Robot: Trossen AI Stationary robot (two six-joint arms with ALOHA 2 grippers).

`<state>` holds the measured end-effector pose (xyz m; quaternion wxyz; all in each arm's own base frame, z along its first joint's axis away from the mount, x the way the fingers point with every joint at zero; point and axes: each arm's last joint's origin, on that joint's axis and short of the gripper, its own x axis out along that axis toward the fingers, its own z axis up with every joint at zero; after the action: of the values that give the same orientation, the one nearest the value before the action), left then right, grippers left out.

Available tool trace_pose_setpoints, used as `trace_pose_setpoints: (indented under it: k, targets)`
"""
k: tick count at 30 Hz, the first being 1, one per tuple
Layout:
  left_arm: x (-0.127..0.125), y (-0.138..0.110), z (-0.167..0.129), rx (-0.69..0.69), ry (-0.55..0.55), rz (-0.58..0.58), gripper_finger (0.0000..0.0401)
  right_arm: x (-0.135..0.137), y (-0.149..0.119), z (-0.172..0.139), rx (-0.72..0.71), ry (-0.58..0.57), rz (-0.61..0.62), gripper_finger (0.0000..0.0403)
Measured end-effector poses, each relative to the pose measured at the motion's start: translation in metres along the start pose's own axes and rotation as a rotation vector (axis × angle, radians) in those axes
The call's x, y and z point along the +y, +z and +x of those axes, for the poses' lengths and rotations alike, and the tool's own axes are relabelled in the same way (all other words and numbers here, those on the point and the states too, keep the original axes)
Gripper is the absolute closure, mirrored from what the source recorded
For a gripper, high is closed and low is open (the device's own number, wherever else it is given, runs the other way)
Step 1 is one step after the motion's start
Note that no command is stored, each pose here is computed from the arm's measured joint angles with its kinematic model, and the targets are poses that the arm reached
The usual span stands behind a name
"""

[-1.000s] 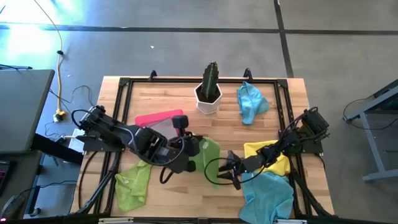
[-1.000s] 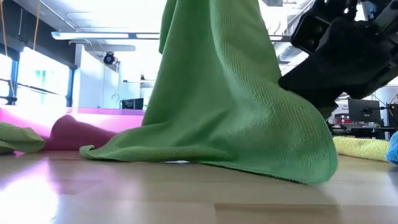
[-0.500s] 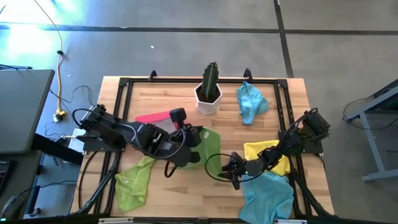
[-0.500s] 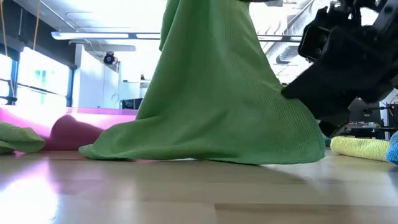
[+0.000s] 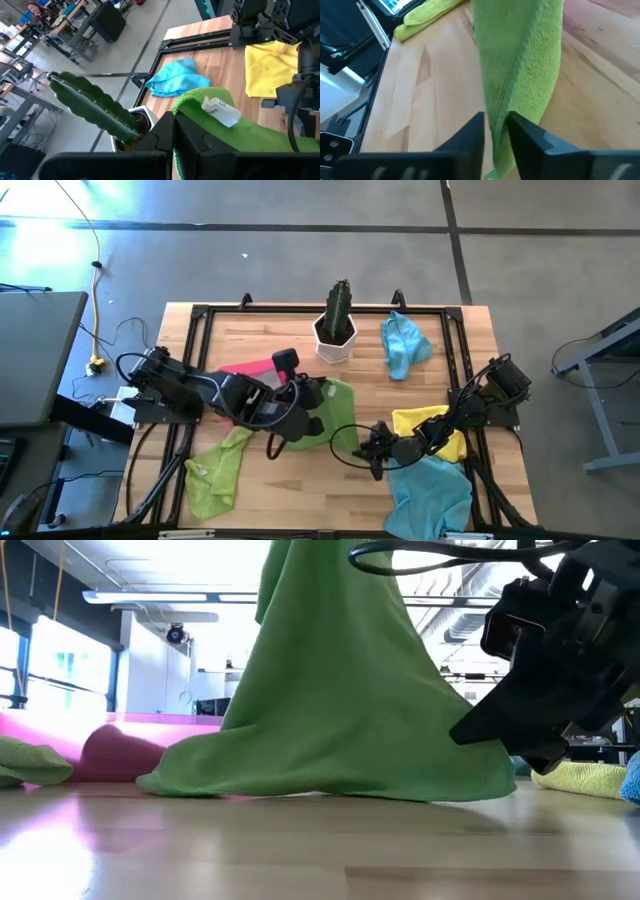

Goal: Fold microfiber towels
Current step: Fold the green microfiber cloth

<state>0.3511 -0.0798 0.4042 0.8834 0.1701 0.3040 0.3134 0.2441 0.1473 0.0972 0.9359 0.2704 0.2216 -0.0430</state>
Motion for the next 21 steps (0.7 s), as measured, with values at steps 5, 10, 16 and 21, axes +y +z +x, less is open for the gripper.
trace_pose_setpoints:
  k: [5, 10, 16, 21]
  targets:
    - [-0.005, -0.004, -0.002, 0.045, -0.124, -0.043, 0.04, 0.0, 0.0, 0.0, -0.007, -0.005, 0.058, 0.0396]
    - [-0.009, -0.018, -0.008, 0.19, -0.246, -0.141, 0.04, 0.0, 0.0, 0.0, -0.012, -0.008, 0.095, 0.04]
    - [-0.035, -0.042, -0.013, 0.313, -0.336, -0.123, 0.0378, 0.001, -0.001, 0.0, 0.021, 0.023, 0.106, 0.0402]
    - [-0.056, -0.07, -0.009, 0.405, -0.33, -0.097, 0.0329, 0.006, -0.003, -0.003, 0.023, 0.054, 0.109, 0.0402]
